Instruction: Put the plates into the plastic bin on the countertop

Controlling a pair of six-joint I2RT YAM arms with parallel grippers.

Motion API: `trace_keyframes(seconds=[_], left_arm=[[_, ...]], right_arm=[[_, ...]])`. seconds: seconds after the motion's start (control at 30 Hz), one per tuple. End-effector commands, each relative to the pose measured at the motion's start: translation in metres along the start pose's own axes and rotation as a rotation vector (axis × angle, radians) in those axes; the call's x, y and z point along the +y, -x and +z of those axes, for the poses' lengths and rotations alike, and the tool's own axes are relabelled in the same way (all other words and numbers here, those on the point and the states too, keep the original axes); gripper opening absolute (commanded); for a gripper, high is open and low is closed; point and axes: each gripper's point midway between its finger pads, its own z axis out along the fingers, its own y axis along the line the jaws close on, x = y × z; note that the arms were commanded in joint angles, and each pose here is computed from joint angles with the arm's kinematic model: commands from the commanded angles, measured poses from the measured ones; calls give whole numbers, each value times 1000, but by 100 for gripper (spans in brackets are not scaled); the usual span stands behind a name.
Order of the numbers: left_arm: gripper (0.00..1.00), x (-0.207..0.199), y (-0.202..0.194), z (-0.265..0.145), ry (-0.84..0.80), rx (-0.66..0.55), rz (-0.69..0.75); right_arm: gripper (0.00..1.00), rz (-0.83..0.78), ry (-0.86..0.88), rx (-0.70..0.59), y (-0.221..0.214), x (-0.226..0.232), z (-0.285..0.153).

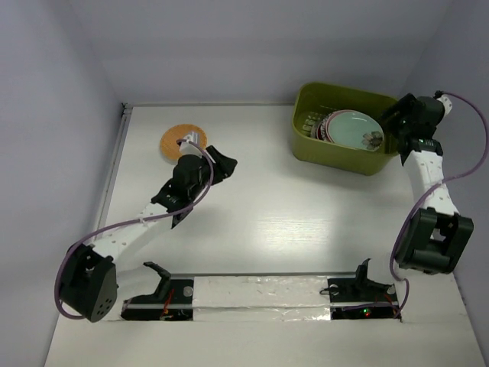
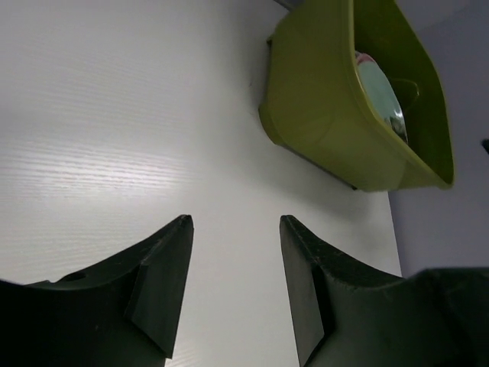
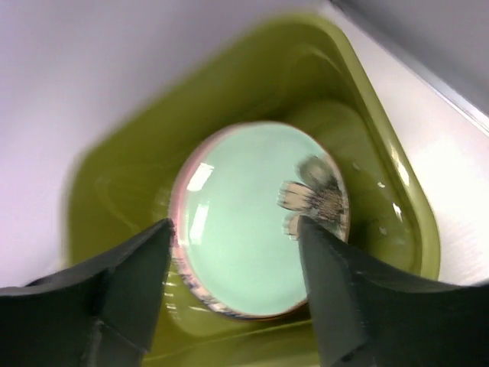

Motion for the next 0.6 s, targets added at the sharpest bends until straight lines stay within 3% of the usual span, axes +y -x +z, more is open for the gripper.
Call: trace_keyframes(seconds=[0.0, 0.1, 0.13, 0.17, 0.2, 0.23, 0.33, 0.43, 0.57], left_arm=[[45, 0, 47, 13, 32, -139, -84], [44, 29, 57, 30, 89, -141, -138], [43, 30, 63, 33, 89, -146, -162], [42, 42, 62, 40, 118, -140, -171], [39, 58, 73, 42, 158, -168, -187], [35, 66, 78, 43, 180, -182, -206], [19, 113, 94, 46, 303, -237, -244], [1, 158, 106, 46, 413, -267, -286], [2, 205, 108, 55, 495, -237, -344]], right_arm=[[69, -2, 72, -105, 25, 23, -28], [52, 9, 174, -109, 23, 41, -42], [33, 7, 195, -80, 17, 44, -43], [4, 5, 207, -58, 10, 47, -44], [0, 13, 231, -58, 10, 51, -49], [0, 10, 286, -7, -11, 60, -53], [0, 21, 473, -26, -15, 101, -91], [0, -35, 607, 41, -66, 138, -120], [7, -74, 771, 160, -128, 174, -159]])
